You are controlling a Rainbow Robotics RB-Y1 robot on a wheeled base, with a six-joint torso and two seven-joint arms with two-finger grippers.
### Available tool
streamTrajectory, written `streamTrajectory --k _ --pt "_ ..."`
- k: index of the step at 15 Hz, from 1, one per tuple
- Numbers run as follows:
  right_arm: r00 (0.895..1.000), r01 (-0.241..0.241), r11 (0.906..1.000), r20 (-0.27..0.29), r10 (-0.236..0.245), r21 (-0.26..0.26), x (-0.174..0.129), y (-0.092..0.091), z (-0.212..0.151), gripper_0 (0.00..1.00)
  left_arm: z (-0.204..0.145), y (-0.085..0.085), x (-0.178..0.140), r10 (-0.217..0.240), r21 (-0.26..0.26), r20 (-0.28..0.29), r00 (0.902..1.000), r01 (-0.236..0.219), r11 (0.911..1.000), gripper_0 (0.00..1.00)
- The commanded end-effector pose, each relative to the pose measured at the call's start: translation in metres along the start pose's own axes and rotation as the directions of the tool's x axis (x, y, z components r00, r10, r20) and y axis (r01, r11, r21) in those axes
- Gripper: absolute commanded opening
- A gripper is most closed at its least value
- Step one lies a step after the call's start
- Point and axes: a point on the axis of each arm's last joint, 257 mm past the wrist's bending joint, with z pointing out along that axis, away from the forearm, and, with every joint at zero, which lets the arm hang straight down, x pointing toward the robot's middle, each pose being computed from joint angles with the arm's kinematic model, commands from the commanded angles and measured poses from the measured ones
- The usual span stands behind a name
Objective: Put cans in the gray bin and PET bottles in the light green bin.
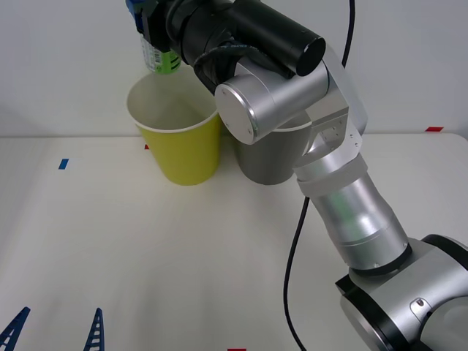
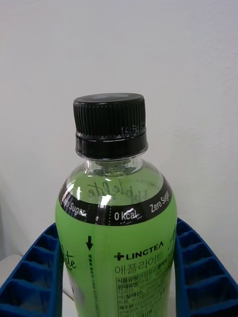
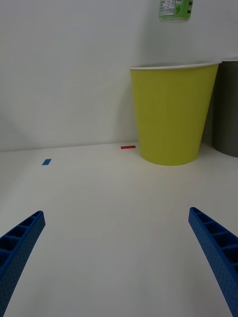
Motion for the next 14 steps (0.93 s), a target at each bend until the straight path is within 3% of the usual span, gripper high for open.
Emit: streamTrajectory --k 1,14 --pt "1.000 0.000 1.0000 0.004 0.000 -0.005 -0.0015 0.0044 0.0005 1.00 0.0000 0.0000 0.0000 0.000 0.000 0.000 1.0000 0.000 1.0000 1.00" --pt "1.000 0.009 1.0000 0.008 -0.009 -0.001 -0.0026 0.0046 0.0011 1.00 0.0000 0.0000 0.0000 0.000 0.000 0.000 1.0000 0.000 1.0000 1.00"
